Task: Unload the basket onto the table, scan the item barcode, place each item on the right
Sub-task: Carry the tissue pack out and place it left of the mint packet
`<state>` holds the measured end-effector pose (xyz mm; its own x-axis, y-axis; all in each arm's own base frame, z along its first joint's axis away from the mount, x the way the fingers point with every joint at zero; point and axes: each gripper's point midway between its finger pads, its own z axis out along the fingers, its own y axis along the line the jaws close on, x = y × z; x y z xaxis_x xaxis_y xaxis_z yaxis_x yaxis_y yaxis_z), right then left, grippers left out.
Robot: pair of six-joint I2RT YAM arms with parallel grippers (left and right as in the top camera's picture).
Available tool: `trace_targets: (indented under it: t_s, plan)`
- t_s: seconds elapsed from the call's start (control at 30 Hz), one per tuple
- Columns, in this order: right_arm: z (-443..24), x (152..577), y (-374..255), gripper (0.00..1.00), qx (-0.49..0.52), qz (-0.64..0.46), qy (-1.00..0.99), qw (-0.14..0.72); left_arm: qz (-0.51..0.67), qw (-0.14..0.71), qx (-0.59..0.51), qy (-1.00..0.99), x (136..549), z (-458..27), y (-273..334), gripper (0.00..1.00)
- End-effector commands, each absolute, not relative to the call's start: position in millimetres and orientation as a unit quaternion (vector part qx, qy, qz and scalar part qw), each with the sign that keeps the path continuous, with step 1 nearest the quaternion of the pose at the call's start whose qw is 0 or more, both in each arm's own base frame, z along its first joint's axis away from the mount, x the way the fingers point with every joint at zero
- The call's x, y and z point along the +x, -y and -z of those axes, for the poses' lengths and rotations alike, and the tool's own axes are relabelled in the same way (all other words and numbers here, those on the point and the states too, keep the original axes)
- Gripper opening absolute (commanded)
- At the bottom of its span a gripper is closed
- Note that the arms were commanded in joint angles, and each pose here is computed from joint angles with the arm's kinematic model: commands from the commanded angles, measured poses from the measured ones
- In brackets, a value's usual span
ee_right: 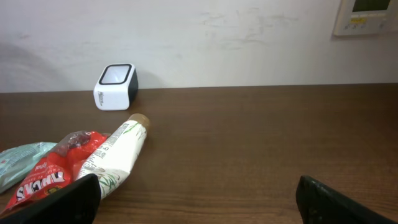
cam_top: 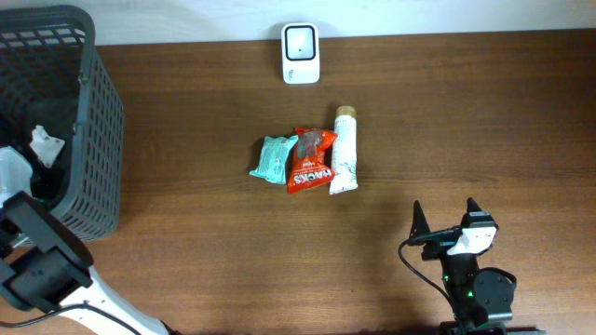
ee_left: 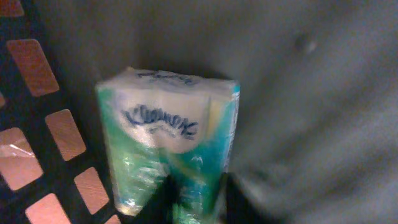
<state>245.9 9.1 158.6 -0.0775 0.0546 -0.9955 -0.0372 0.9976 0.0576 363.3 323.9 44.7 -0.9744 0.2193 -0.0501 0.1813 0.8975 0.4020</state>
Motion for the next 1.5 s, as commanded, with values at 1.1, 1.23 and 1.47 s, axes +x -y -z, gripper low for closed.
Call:
trace_targets:
  t_s: [1.1, 1.23, 1.47]
  plan:
    - [-155, 246, -6, 0.98, 0.012, -0.030, -0.735, 0.678, 0.145, 0.383, -0.103, -0.907, 431, -335, 68, 0.00]
    - [-155, 246, -6, 0.99, 0.012, -0.030, -0.735, 0.678, 0.063, 0.281, -0.064, -0.955, 427, -257, 108, 0.00]
    - [-155, 246, -6, 0.98, 0.012, -0.030, -0.735, 0.678, -0.038, 0.138, -0.054, -0.988, 422, -154, 100, 0.00]
